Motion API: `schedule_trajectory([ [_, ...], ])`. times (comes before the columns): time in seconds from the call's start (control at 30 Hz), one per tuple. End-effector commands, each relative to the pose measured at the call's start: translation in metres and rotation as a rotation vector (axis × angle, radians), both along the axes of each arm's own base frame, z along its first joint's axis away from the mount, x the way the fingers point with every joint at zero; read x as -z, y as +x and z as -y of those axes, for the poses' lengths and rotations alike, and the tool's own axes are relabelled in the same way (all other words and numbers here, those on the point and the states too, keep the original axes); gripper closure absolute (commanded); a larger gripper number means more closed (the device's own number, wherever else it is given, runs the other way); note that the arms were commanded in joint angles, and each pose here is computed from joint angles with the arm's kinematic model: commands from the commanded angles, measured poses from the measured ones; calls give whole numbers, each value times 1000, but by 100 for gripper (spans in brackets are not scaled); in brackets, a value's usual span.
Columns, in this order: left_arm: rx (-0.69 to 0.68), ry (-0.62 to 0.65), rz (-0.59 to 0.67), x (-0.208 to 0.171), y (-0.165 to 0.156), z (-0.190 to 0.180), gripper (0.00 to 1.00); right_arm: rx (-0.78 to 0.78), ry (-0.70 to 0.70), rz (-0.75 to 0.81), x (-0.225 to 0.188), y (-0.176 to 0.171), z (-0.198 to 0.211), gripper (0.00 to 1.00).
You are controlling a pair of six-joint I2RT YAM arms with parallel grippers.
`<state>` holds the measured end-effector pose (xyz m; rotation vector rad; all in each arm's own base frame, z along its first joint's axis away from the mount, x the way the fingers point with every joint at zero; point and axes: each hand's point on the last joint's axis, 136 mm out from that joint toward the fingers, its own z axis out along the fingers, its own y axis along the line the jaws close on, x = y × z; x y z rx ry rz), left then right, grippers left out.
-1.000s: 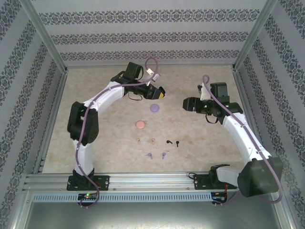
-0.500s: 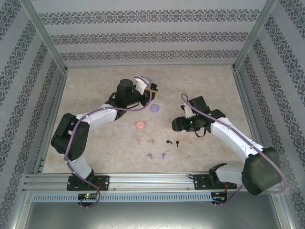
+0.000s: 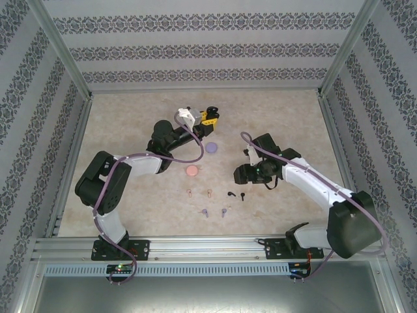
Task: Insert the wireless bluetooth earbuds into the charging case
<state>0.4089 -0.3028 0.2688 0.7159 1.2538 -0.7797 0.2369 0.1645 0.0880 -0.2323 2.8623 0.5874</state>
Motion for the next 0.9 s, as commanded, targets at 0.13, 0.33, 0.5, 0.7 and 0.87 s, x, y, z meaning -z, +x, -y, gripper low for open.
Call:
schedule_trajectory([
  [0.13,-9,-123,142,-44,-5,-3,100,-54,5,12,-7,10,-13,35],
  [0.33,-67,-184,156,-54,2,-12,100,-131,-42,-4,-3,13,-18,36],
  [0.5,-37,-226,130,-58,3,-9,100,-106,21,18,-18,32,-33,36],
  [0.7,17,-218,142,-61,0,-1,100,-162,9,1,-20,32,-37,37],
  [0.87,-22,-217,157,-64,2,-9,100,-199,-57,-41,-6,14,-30,40],
])
